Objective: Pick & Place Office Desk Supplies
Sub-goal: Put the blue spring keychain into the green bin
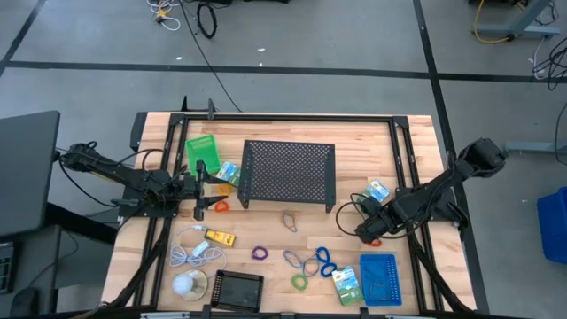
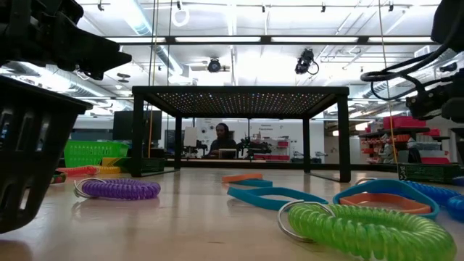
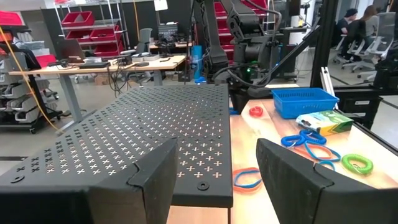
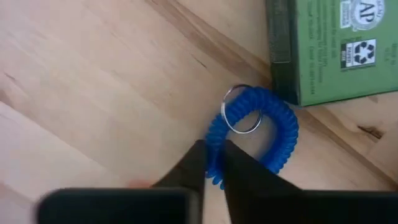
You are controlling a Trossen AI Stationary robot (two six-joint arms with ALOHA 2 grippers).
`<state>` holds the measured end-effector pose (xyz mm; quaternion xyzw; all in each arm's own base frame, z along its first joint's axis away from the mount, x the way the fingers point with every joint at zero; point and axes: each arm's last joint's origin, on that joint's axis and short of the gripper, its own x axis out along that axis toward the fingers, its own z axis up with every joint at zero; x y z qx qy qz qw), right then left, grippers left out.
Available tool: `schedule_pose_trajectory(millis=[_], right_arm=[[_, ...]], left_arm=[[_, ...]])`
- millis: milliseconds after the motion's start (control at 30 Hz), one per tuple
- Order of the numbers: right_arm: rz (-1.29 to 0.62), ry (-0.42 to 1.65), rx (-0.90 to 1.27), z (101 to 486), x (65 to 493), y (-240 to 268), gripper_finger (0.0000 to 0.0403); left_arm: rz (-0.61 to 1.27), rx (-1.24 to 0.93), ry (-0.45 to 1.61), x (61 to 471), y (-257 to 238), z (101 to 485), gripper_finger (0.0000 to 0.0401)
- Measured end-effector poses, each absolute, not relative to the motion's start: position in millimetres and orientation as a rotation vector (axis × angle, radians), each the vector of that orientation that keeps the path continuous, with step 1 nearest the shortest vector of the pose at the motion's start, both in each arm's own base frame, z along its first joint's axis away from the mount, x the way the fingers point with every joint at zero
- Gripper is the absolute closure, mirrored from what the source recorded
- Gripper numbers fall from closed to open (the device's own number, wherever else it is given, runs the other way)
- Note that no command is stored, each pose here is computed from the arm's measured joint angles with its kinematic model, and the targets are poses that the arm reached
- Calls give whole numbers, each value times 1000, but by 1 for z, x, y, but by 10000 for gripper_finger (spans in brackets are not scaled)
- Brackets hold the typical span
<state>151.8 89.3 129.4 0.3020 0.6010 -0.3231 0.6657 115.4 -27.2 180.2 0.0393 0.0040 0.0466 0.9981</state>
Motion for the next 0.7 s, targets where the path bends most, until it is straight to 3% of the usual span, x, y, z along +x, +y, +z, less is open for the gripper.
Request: schedule_pose_trajectory(millis=[333, 700], right_arm=[[-575, 1227, 614, 146, 168, 106, 396], [-368, 937, 442, 172, 191, 128, 397]], left_arm=[[94, 73, -10, 115, -27, 182, 178], [95, 77, -30, 115, -27, 184, 178]])
